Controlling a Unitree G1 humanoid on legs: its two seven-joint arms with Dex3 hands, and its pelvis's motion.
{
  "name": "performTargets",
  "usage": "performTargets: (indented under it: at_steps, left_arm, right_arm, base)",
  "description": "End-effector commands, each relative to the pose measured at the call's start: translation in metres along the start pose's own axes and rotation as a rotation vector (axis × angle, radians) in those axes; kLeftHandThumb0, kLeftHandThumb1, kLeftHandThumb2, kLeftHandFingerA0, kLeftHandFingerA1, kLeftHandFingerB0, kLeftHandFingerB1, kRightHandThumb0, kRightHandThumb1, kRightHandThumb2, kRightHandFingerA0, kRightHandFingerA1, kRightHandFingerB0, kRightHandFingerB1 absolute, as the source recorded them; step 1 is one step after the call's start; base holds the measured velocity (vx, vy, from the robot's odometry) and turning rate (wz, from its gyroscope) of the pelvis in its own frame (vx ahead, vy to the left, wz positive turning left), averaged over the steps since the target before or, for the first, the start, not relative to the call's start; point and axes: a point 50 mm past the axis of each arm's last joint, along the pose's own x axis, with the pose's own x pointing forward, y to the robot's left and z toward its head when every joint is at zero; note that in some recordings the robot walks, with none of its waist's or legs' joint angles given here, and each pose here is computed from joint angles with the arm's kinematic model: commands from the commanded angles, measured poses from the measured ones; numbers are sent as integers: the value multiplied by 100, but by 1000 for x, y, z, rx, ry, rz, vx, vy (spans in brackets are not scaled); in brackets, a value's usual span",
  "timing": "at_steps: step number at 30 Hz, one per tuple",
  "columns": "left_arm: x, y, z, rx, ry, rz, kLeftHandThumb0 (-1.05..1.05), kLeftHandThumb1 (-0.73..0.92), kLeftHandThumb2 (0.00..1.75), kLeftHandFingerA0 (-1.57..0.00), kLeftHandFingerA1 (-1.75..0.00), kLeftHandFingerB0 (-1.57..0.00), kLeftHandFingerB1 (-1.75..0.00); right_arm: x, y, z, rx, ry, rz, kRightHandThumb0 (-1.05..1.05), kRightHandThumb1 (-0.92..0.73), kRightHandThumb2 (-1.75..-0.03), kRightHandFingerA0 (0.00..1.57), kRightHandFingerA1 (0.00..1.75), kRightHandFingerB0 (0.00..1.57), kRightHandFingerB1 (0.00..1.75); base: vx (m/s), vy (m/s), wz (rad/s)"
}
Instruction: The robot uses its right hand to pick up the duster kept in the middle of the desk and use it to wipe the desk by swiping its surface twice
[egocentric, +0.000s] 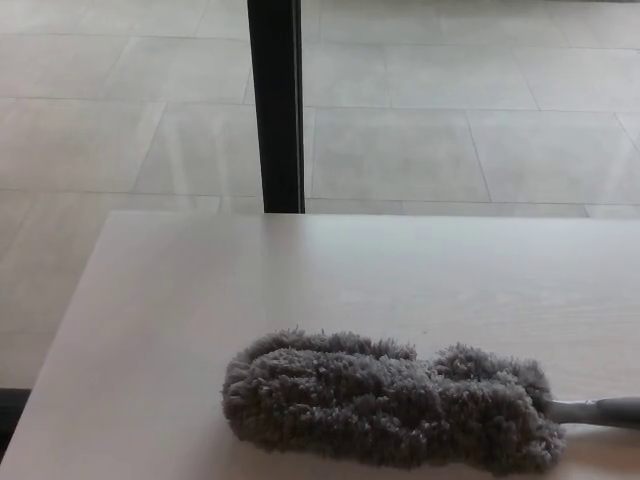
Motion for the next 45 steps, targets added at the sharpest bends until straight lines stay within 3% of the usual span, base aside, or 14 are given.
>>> performTargets:
  at_steps: [1, 2, 5, 9, 10, 13, 14, 15, 19, 21, 22, 23, 36, 45]
  left_arm:
    - [-2, 12, 8, -168, -15, -45, -72, 81, 64, -37, -60, -28, -42]
    - [-2, 12, 8, -155, -14, -45, -72, 83, 65, -37, -58, -27, -40]
    - [-2, 10, 4, -136, -4, -46, -74, 83, 65, -37, -59, -27, -40]
    - [-2, 7, 4, -184, -9, -57, -72, 81, 64, -37, -60, -27, -41]
    - [-1, 7, 4, -180, -6, -56, -72, 81, 64, -36, -59, -27, -41]
    - [-1, 6, 3, -162, 0, -57, -72, 83, 65, -36, -59, -29, -41]
    - [-1, 5, 3, -155, 3, -60, -72, 83, 65, -36, -59, -29, -41]
    - [-1, 5, 3, -160, 3, -59, -71, 83, 65, -36, -59, -29, -42]
    - [-1, 5, 2, -212, -2, -59, -70, 81, 64, -33, -64, -28, -44]
    - [-1, 5, 3, -202, -6, -61, -71, 81, 64, -35, -63, -30, -43]
    - [-1, 5, 4, -183, -6, -63, -71, 82, 64, -36, -60, -29, -42]
    - [-1, 5, 5, -180, -9, -60, -71, 82, 64, -37, -61, -30, -43]
    - [1, 5, 12, -139, -22, -49, -72, 80, 64, -43, -59, -33, -40]
    - [0, 6, 11, -142, -22, -60, -74, 81, 64, -40, -60, -30, -41]
  right_arm:
    - [-2, -27, 20, 52, -173, -98, -50, -44, -83, 87, 96, 28, 62]
    - [-3, -31, 25, 63, -190, -109, -57, -62, -59, 54, 98, 14, 61]
    - [-2, -60, 49, 103, -224, -199, -96, -62, -101, 0, 55, 0, 34]
    - [-5, -98, 113, 55, -367, -375, -105, -70, -116, 0, 50, 0, 29]
    - [-11, -104, 133, 75, -473, -404, -104, -81, -76, 0, 32, 0, 4]
    - [-26, -116, 180, -1, -611, -408, -97, -88, -67, 0, 0, 0, 0]
    - [-37, -120, 207, -59, -690, -416, -105, -74, -115, 0, 32, 0, 15]
    - [-40, -120, 216, -74, -723, -422, -100, -89, -67, 0, 0, 0, 0]
    - [-72, -108, 284, -170, -950, -398, -105, -71, -91, 0, 0, 0, 3]
    - [-82, -95, 302, -153, -1044, -324, -104, -82, -66, 0, 0, 0, 2]
    - [-95, -74, 318, -259, -1127, -266, -101, -80, -77, 0, 0, 0, 1]
    - [-96, -66, 322, -273, -1155, -237, -105, -64, -110, 0, 9, 0, 0]
    - [-79, 78, 315, -672, -1188, 251, -103, -64, -100, 0, 0, 0, 0]
    - [-58, 104, 305, -867, -1134, 302, -100, -63, -95, 0, 0, 0, 2]
  base:
    - [0, 0, 0]
    - [0, 0, 0]
    - [0, 0, 0]
    - [0, 0, 0]
    - [0, 0, 0]
    - [0, 0, 0]
    - [0, 0, 0]
    - [0, 0, 0]
    - [0, 0, 0]
    - [0, 0, 0]
    - [0, 0, 0]
    - [0, 0, 0]
    - [0, 0, 0]
    - [0, 0, 0]
